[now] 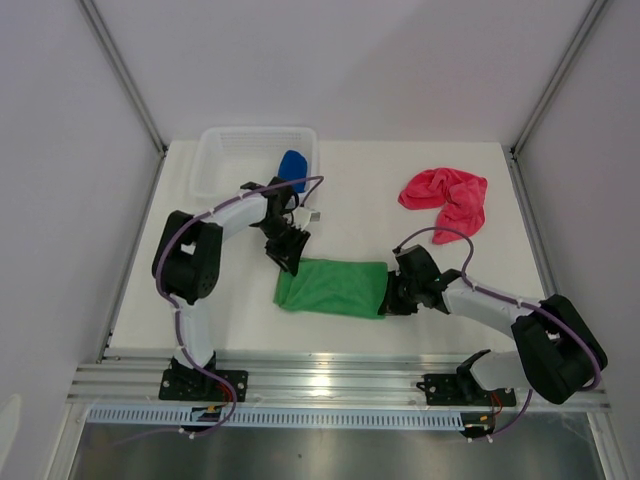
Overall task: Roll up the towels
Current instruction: Fold the towel
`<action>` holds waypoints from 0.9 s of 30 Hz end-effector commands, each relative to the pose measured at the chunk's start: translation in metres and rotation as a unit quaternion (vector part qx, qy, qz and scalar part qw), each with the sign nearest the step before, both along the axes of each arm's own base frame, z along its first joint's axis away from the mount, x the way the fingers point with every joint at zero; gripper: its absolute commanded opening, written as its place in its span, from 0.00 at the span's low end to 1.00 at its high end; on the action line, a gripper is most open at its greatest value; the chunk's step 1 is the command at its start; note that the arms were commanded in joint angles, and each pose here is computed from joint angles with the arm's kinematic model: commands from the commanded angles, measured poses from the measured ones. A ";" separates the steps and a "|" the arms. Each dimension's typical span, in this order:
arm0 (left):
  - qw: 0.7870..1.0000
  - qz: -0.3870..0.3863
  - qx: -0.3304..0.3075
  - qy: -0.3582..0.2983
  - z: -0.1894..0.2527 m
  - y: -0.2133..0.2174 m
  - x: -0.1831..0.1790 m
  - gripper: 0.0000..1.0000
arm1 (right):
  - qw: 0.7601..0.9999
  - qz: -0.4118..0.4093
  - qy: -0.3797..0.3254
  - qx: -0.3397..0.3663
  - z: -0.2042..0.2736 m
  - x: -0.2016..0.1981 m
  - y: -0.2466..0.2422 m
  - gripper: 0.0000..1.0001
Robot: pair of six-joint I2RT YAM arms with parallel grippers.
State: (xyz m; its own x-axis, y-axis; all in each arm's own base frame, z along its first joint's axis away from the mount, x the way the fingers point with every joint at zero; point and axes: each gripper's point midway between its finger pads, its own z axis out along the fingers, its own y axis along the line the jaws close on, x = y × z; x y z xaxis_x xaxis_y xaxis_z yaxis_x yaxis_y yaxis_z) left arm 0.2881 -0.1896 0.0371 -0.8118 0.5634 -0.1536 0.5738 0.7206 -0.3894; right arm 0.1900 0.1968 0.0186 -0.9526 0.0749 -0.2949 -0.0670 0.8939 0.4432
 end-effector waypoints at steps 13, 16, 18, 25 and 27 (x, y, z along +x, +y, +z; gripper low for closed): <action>0.999 0.020 -0.001 -0.028 0.003 -0.017 0.025 0.43 | 1.000 0.002 -0.009 -0.008 0.002 -0.001 -0.006 0.00; 1.000 0.014 -0.012 -0.015 0.001 -0.021 0.020 0.37 | 1.000 0.000 -0.010 -0.010 0.002 -0.002 -0.007 0.00; 1.000 0.009 -0.016 -0.016 0.002 -0.024 0.018 0.34 | 1.000 -0.002 -0.009 -0.010 0.002 -0.003 -0.008 0.00; 1.000 0.004 -0.014 -0.012 -0.002 -0.027 0.018 0.13 | 1.000 -0.004 -0.008 -0.012 0.002 -0.005 -0.010 0.00; 1.000 0.003 -0.014 -0.019 0.003 -0.026 0.019 0.02 | 1.000 -0.008 -0.010 -0.014 0.003 -0.005 -0.012 0.00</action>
State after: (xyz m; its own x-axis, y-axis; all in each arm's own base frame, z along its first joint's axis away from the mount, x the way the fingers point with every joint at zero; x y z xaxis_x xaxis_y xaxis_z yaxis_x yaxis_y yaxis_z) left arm 0.2986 -0.2048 0.0269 -0.8195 0.5525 -0.1522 0.5646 0.7325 -0.3804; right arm 0.1872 0.1936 0.0204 -0.9499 0.0771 -0.3029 -0.0682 0.8946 0.4416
